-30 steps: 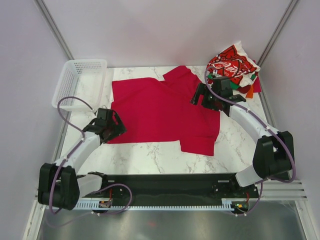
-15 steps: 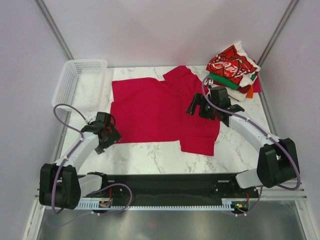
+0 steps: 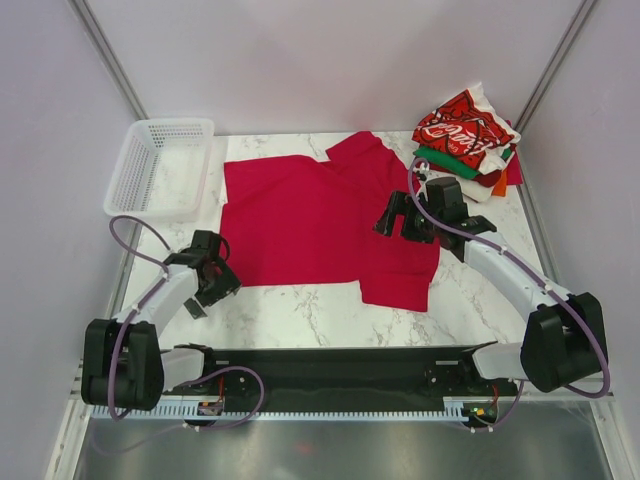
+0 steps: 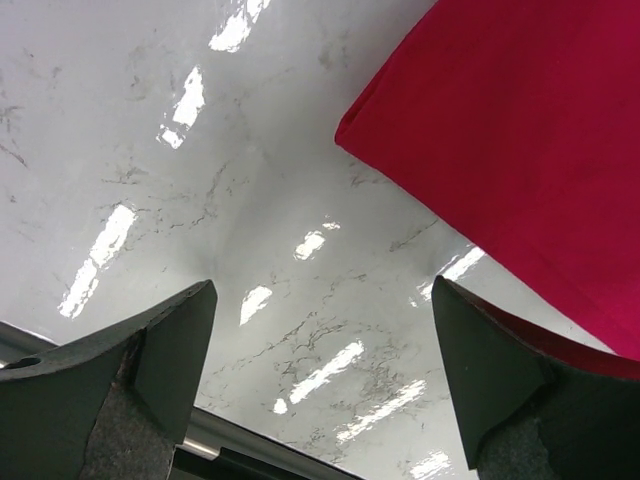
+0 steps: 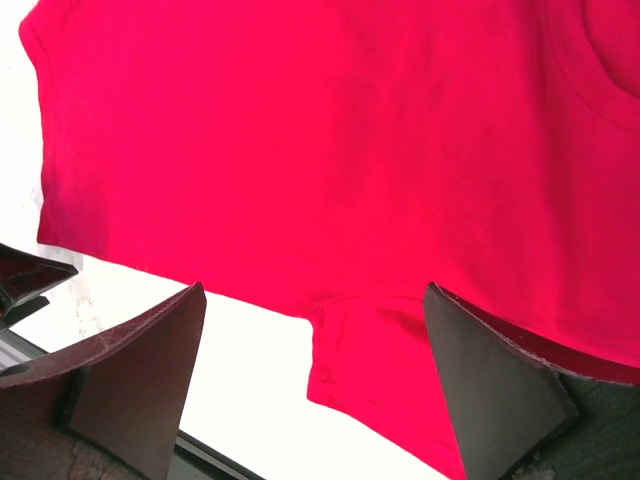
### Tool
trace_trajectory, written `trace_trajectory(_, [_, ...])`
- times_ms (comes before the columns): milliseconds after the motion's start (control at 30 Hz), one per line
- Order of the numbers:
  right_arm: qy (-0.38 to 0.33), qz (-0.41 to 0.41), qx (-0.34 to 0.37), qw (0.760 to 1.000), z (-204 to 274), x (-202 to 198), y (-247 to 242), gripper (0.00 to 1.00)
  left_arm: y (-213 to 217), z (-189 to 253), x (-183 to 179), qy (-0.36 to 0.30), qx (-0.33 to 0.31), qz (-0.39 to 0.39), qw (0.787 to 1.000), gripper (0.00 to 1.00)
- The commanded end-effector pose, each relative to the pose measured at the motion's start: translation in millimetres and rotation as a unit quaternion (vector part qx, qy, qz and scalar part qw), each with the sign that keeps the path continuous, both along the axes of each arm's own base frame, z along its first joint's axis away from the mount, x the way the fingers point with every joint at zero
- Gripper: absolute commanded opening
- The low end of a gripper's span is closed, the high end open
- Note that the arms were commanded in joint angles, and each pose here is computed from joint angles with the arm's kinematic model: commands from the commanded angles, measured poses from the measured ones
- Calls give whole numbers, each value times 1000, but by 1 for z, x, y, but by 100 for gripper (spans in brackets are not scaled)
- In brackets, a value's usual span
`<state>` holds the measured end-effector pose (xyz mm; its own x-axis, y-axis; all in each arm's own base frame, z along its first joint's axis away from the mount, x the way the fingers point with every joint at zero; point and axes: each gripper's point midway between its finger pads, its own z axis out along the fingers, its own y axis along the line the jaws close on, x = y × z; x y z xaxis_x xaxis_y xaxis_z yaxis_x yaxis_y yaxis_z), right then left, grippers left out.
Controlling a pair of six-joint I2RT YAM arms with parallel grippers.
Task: Fold and stack the t-shirts
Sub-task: Flatten the tshirt out
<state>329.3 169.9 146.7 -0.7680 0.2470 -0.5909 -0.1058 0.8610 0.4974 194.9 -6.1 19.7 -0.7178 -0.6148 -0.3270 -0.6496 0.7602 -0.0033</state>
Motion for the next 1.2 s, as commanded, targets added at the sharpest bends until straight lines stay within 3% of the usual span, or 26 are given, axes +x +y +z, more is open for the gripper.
trace_trajectory(0, [-12, 11, -3, 1000, 4, -2, 0, 98, 7, 5, -2, -27, 10, 27, 999, 96])
trace_trajectory(400, [4, 17, -5, 1000, -9, 1, 4, 98, 24, 1, 0, -4, 13, 71, 997, 96])
trace_trajectory(533, [4, 19, -6, 1000, -11, 0, 5, 98, 30, -14, -18, 28, 15, 87, 996, 96])
trace_trajectory(633, [6, 21, -7, 1000, -12, -1, 4, 98, 30, -13, -21, 18, 14, 87, 996, 96])
trace_trajectory(800, [8, 24, -8, 1000, -15, -3, 4, 98, 32, 43, 12, -126, 7, 92, 988, 96])
trace_trajectory(933, [11, 29, -1, 1000, -16, -2, 9, 98, 32, 100, 25, -255, -1, 91, 963, 96])
trace_trajectory(1000, [12, 32, 3, 999, -17, -2, 10, 98, 34, 122, 30, -289, -2, 92, 953, 96])
trace_trajectory(1033, [13, 36, 6, 999, -17, -2, 12, 98, -80, 148, 19, -280, -270, -110, 915, 100])
trace_trajectory(1067, [14, 37, 7, 999, -17, -3, 12, 98, -87, 340, 92, -652, -201, -247, 688, 100])
trace_trajectory(1133, [12, 39, 10, 999, -17, -3, 14, 98, -112, 369, 75, -660, -288, -284, 634, 100])
trace_trajectory(1167, [15, 40, 11, 999, -18, -4, 14, 98, -134, 390, 57, -670, -323, -366, 560, 100])
